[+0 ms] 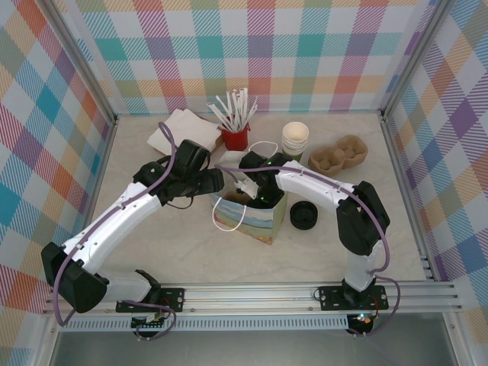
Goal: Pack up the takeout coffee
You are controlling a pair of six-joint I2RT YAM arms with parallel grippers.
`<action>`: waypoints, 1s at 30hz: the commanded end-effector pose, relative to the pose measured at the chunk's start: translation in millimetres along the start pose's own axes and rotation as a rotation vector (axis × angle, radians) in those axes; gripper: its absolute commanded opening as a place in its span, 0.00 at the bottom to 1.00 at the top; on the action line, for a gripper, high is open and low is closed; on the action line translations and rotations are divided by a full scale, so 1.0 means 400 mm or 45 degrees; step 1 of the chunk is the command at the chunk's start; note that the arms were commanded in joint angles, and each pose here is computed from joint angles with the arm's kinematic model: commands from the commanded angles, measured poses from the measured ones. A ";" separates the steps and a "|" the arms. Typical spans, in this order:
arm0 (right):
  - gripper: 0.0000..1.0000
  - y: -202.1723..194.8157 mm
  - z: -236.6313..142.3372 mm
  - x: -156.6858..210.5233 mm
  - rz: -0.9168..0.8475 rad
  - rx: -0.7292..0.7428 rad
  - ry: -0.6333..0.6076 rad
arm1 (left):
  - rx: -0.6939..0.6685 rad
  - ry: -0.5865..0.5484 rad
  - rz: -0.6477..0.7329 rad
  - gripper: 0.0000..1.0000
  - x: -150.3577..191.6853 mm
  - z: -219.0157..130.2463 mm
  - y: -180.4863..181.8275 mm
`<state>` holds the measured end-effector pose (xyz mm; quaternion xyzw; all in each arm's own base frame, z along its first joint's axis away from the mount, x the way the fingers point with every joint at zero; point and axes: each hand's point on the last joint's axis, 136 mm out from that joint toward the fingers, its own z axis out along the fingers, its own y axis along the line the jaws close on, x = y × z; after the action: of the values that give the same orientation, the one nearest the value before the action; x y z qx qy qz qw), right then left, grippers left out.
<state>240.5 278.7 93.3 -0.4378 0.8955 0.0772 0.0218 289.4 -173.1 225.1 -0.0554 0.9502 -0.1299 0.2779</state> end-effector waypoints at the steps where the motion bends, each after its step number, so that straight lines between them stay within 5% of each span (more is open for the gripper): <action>1: 0.73 -0.020 0.043 0.024 -0.024 0.026 0.056 | -0.057 0.024 0.013 0.74 0.002 0.008 0.025; 30: 0.94 0.006 -0.075 -0.026 0.022 -0.032 -0.109 | 0.053 0.024 0.090 0.74 -0.004 -0.013 -0.015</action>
<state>242.9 279.4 100.2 -0.4330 0.8968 0.0861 0.0291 286.4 -179.1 224.2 -0.0241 0.9525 -0.1384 0.2701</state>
